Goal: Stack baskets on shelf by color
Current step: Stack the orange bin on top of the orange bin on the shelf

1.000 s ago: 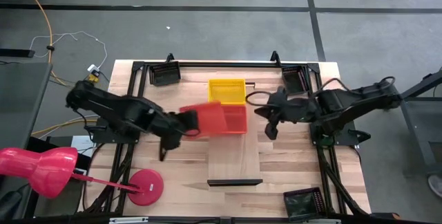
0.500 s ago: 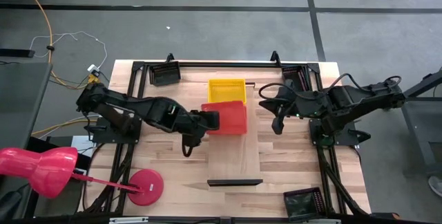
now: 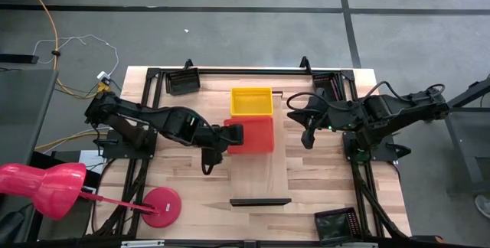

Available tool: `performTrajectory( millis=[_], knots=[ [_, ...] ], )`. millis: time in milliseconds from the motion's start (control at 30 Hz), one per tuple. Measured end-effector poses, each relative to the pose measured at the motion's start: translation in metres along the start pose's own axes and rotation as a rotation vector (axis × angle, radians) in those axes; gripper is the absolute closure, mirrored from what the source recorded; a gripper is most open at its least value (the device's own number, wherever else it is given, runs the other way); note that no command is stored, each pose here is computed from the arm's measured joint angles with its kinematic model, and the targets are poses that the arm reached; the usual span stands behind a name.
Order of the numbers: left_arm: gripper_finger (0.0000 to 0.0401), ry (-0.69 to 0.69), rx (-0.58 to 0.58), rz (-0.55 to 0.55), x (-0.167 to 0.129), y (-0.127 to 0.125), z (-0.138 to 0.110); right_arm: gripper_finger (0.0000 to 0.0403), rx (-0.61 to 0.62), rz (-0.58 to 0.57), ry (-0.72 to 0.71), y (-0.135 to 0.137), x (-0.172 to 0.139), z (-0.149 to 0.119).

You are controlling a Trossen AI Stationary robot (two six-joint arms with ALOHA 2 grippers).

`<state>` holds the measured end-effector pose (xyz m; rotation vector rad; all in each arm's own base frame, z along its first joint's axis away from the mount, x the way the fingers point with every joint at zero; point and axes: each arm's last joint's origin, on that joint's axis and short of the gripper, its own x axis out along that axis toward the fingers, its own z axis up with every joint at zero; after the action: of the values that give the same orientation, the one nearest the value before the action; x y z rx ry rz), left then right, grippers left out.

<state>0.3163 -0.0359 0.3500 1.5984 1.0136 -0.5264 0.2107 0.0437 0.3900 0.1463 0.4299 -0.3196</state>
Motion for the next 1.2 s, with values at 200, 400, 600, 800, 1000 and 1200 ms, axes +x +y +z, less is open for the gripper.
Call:
performTrajectory(
  millis=[200,400,600,800,1000,1200],
  knots=[
    [0.0388,-0.019,-0.050,-0.012,0.003,0.001,-0.007,0.0403,0.000,0.000,0.000,0.000,0.000,0.000],
    [0.0356,-0.068,-0.081,-0.022,0.007,0.001,-0.013,0.0403,0.000,-0.001,0.000,0.000,0.000,0.000],
    [0.0318,-0.078,-0.095,0.003,0.007,0.004,-0.014,0.0403,0.000,-0.002,0.000,0.000,0.000,0.000],
    [0.0283,-0.082,-0.136,0.040,0.007,0.008,-0.014,0.0403,0.000,-0.002,0.000,0.000,0.000,0.000],
    [0.0258,-0.070,-0.197,0.046,0.004,0.008,-0.015,0.0403,0.003,-0.002,0.000,0.000,0.000,0.000],
    [0.0249,-0.054,-0.310,0.073,-0.007,0.006,-0.021,0.0403,0.003,-0.002,0.001,0.000,0.000,0.000]
  ],
)
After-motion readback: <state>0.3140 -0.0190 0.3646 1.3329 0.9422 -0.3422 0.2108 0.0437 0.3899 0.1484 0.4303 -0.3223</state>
